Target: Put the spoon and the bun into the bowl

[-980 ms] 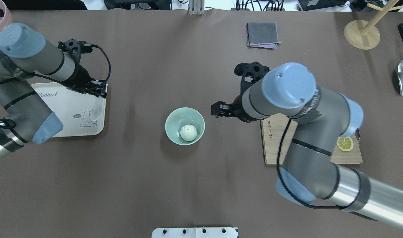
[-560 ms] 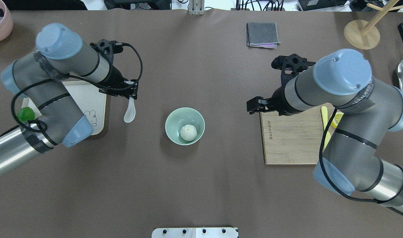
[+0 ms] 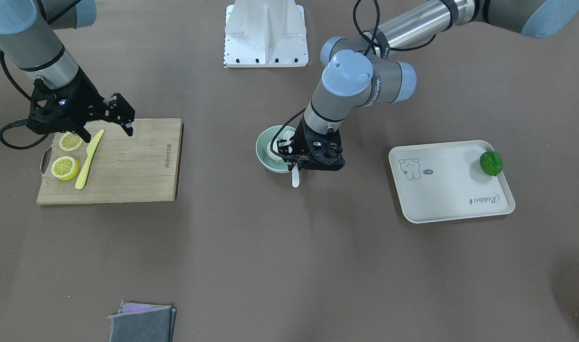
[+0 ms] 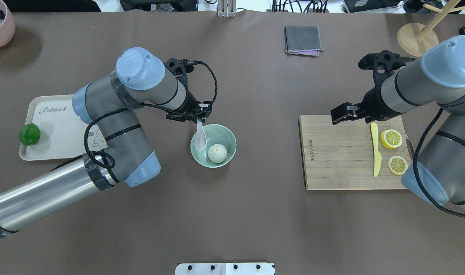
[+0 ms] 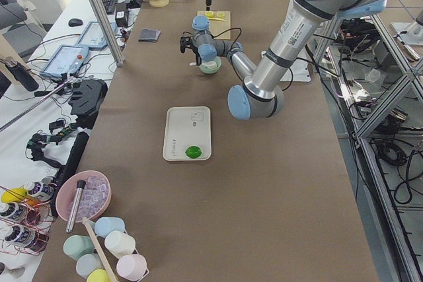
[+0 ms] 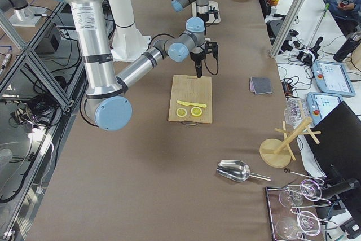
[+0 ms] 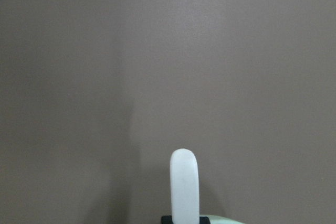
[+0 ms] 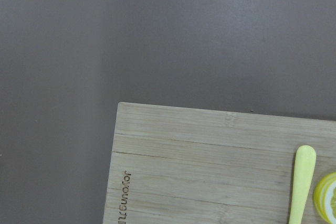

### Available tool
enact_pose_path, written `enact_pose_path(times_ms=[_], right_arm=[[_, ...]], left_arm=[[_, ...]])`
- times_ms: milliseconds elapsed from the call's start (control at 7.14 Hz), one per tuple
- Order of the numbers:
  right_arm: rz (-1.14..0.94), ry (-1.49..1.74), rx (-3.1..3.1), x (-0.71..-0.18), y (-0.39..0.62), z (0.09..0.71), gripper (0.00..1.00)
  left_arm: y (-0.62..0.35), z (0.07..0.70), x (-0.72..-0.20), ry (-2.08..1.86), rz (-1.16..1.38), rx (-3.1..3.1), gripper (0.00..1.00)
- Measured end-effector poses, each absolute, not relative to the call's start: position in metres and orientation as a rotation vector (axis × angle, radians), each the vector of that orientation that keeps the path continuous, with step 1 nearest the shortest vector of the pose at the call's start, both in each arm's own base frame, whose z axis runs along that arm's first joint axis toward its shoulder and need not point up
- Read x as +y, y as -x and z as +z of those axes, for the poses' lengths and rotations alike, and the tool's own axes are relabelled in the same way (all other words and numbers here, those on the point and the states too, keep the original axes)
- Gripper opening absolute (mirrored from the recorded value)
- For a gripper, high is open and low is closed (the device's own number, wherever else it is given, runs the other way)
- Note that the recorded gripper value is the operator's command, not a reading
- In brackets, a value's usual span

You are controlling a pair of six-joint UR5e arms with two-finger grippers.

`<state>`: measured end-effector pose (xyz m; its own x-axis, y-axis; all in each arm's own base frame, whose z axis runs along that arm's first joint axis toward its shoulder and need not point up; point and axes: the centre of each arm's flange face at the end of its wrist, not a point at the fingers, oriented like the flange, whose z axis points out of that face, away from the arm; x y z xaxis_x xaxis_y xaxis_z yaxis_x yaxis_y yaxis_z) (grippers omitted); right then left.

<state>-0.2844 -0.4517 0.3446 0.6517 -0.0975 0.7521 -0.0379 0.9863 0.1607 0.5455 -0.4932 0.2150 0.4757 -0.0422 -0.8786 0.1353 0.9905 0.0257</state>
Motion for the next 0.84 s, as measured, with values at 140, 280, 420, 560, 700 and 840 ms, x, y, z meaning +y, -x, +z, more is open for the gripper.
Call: enact_pose_path(times_ms=[140, 280, 420, 560, 700, 840], right_arm=[[-0.035, -0.168, -0.857, -0.453, 0.279, 0.348, 1.00], [-0.042, -0.167, -0.852, -0.456, 0.268, 0.356, 1.00], [-0.059, -0.167, -0.844, -0.460, 0.248, 0.370, 1.00], [-0.086, -0.170, -0.833, -0.465, 0.217, 0.390, 1.00], [-0.118, -0.174, -0.822, -0.470, 0.178, 0.416, 1.00], [-0.143, -0.178, -0.813, -0.476, 0.139, 0.445, 1.00]], left_arm=[[-0.536, 0.219, -0.494, -0.105, -0.103, 1.071, 0.98], [-0.506, 0.240, -0.501, -0.121, -0.074, 1.063, 0.98], [-0.456, 0.273, -0.511, -0.151, -0.014, 1.048, 0.98], [-0.396, 0.312, -0.524, -0.184, 0.045, 1.017, 0.98], [-0.328, 0.356, -0.537, -0.217, 0.106, 0.962, 0.98], [-0.267, 0.393, -0.550, -0.245, 0.169, 0.889, 0.98]])
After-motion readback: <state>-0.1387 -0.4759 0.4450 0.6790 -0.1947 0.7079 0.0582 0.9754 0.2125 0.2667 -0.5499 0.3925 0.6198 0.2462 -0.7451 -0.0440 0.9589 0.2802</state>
